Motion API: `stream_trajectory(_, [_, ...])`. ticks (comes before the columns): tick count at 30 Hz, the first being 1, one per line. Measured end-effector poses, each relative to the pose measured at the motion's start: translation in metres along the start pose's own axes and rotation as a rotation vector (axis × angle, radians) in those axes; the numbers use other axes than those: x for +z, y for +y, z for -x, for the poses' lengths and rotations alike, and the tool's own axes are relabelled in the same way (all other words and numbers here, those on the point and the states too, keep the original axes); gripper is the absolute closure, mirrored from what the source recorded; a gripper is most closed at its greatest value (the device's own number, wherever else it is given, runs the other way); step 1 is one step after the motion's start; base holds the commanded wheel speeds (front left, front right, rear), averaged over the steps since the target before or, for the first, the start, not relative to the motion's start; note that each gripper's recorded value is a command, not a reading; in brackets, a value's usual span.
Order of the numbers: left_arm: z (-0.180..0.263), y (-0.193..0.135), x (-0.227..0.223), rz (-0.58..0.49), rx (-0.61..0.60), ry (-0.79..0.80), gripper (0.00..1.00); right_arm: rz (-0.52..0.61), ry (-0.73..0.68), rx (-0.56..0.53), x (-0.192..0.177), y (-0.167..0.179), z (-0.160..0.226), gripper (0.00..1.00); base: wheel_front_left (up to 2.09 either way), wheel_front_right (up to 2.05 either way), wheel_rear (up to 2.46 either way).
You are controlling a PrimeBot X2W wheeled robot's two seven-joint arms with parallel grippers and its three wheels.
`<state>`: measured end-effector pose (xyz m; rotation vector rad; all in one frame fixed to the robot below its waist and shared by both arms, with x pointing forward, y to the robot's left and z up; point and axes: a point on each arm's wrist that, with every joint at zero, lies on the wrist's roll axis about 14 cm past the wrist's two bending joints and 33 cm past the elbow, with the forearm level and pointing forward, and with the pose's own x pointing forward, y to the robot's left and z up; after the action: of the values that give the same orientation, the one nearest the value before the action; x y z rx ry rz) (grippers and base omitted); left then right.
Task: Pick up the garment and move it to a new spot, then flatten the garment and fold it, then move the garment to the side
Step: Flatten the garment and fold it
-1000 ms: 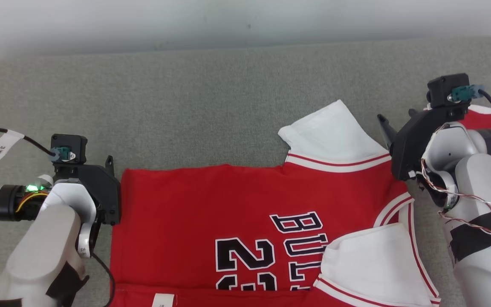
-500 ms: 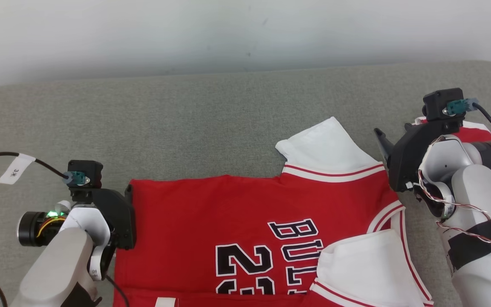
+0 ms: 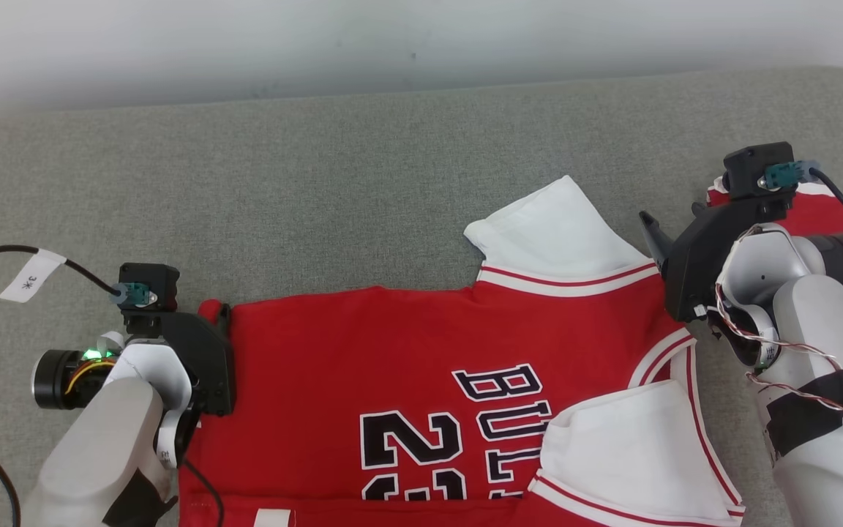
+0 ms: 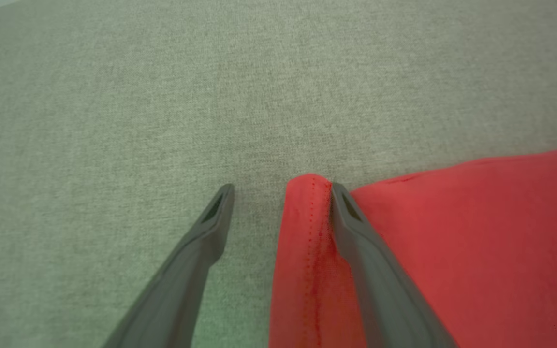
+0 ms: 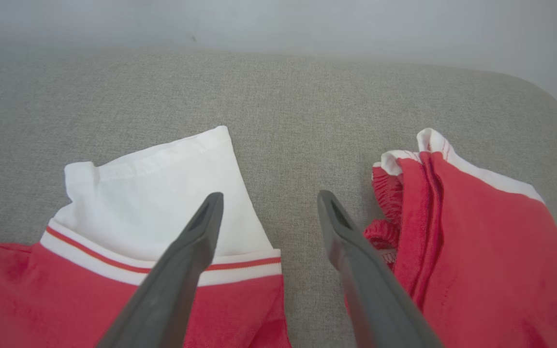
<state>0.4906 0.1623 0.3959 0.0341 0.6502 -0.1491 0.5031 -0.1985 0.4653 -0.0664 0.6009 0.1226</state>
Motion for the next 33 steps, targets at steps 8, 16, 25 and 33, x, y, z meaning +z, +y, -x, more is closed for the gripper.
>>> stream_trajectory(8, [-0.006, -0.005, -0.004, 0.000, -0.018, 0.018, 1.00, 0.005, 0.008, 0.003, 0.000, 0.001, -0.006, 0.00, 0.00, 0.00, 0.00])
stream_trajectory(16, [-0.012, -0.015, 0.000, 0.015, -0.036, -0.021, 1.00, 0.028, 0.031, -0.034, 0.003, -0.004, -0.023, 0.00, 0.00, 0.00, 0.00])
stream_trajectory(25, [-0.013, -0.027, 0.001, 0.030, -0.056, -0.051, 1.00, 0.092, 0.033, -0.073, 0.017, -0.007, -0.054, 0.00, 0.00, 0.00, 0.00])
stream_trajectory(33, [-0.013, -0.025, 0.001, 0.050, -0.052, -0.078, 1.00, 0.114, 0.135, -0.015, 0.009, 0.020, -0.091, 0.00, 0.00, 0.00, 0.00])
